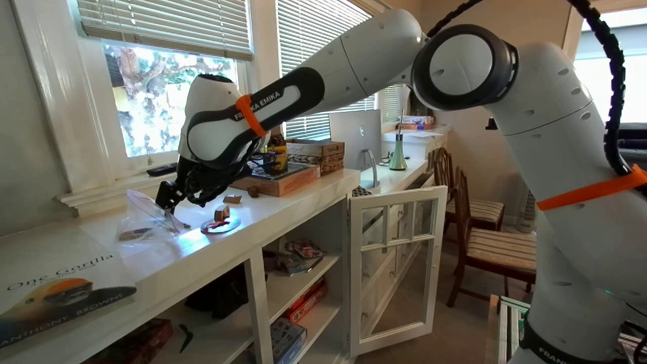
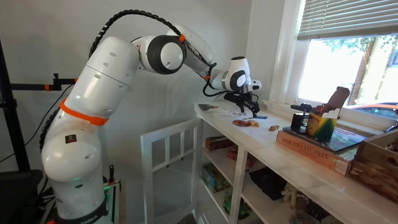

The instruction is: Put the crayons inside the plastic

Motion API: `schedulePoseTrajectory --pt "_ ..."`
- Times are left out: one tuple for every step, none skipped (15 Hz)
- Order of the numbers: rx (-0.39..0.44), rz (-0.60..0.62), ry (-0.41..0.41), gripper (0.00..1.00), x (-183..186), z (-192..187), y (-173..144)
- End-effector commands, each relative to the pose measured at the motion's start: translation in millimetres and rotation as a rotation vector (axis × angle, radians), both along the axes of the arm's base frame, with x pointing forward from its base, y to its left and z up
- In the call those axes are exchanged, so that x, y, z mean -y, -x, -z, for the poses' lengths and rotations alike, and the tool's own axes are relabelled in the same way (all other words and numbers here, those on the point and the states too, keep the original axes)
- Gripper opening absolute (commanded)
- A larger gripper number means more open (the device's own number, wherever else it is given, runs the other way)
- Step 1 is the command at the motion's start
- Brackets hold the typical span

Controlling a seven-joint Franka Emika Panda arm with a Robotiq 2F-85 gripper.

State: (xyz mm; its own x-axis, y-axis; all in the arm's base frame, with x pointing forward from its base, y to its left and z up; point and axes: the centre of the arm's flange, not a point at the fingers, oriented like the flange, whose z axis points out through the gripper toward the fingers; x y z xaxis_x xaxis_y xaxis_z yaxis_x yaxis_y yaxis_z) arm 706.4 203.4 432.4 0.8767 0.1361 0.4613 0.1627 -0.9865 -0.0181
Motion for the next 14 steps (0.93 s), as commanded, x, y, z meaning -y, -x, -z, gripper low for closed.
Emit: schedulePoseTrajectory --pt "0.019 0.040 0.012 1.00 -0.3 11.5 -1.4" --pt "0.018 0.051 0.012 1.00 1.1 12.9 -2.7" --pt "0.016 0.055 0.010 1.00 2.5 13.8 -3.6" --pt "0.015 0.060 0.010 1.00 3.1 15.2 -4.4" --pt "0.016 0.056 0.012 1.00 3.7 16.9 -5.3" --pt "0.015 0.051 0.014 0.97 3.2 18.1 -6.6" --pt "0.017 0.047 0.015 0.91 2.9 19.5 -7.4" --pt "0.017 0.043 0.015 0.78 1.9 20.2 -7.9" --pt "0.018 0.040 0.015 0.71 1.0 21.0 -8.0" --pt "0.018 0.038 0.015 0.64 0.0 21.4 -7.8" --pt "0.018 0.036 0.015 0.56 -0.7 22.4 -8.1" --pt "0.017 0.035 0.015 0.47 -1.4 23.1 -8.1" --pt "0.017 0.033 0.015 0.40 -1.7 23.9 -7.6" --pt "0.016 0.032 0.015 0.31 -1.9 24.7 -7.3"
